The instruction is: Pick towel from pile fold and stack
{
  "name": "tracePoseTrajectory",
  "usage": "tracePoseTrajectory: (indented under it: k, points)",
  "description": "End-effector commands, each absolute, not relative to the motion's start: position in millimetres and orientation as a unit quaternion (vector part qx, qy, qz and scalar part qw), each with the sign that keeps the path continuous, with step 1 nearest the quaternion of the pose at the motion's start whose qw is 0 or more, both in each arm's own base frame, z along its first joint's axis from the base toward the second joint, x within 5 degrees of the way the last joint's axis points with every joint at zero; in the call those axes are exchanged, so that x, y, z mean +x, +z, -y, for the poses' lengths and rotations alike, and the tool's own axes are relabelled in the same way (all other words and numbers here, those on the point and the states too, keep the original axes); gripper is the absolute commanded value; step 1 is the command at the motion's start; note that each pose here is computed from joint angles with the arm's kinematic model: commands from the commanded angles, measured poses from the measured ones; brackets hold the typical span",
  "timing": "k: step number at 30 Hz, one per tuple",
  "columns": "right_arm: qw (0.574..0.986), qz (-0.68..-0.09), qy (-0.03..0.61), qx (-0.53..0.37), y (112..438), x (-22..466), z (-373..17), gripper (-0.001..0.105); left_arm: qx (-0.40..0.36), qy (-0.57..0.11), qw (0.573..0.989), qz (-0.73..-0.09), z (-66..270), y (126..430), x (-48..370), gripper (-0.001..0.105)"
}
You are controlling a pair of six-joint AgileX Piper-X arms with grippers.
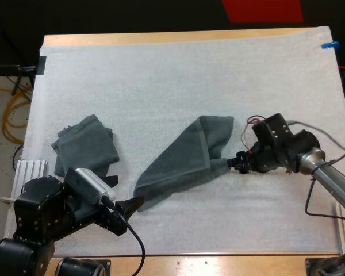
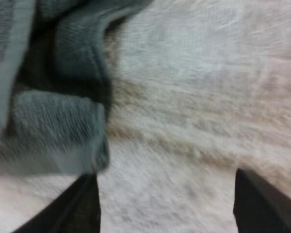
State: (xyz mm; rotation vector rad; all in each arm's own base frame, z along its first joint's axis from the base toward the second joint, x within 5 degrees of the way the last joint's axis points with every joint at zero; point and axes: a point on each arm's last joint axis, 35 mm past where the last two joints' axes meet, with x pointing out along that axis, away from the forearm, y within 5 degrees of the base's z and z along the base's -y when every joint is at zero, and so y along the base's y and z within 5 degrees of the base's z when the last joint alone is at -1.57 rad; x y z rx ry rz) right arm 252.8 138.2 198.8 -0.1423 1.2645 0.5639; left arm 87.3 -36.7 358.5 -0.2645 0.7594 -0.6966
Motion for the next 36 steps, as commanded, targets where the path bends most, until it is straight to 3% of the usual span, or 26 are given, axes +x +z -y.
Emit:
tracePoseTrajectory:
  k: [1,7,14,17,19,21,29,36]
  points:
    - [0.768,-0.571,0.289,-0.025,196.3,255.2,-138.1,0.058,-0.126,-0.338,0.860,-0.360,37.1,359.7,86.0,0.073]
    - [0.765,-0.547,0.329,0.080,181.0,259.9,-139.6,0.058,-0.126,-0.338,0.860,-0.360,37.1,359.7,86.0,0.073]
    - [0.742,-0.571,0.331,0.121,155.5,269.3,-146.3,0.049,-0.127,-0.337,0.860,-0.361,37.1,359.7,86.0,0.073]
    - [0.745,-0.574,0.320,0.114,153.0,269.5,-145.5,0.034,-0.127,-0.337,0.860,-0.361,37.1,359.7,86.0,0.073]
    - [0.758,-0.566,0.308,0.104,155.8,270.5,-144.6,0.013,-0.127,-0.337,0.860,-0.361,37.1,359.7,86.0,0.073]
    - [0.767,-0.556,0.305,0.097,159.0,271.3,-144.3,0.000,-0.127,-0.337,0.860,-0.361,37.1,359.7,86.0,0.073]
    - [0.768,-0.547,0.326,0.061,184.9,256.0,-138.2,0.000,-0.127,-0.337,0.860,-0.361,37.1,359.5,86.1,0.073]
    - [0.732,-0.598,0.326,-0.021,206.9,210.5,-120.0,0.000,-0.129,-0.334,0.852,-0.382,37.6,344.1,88.8,0.073]
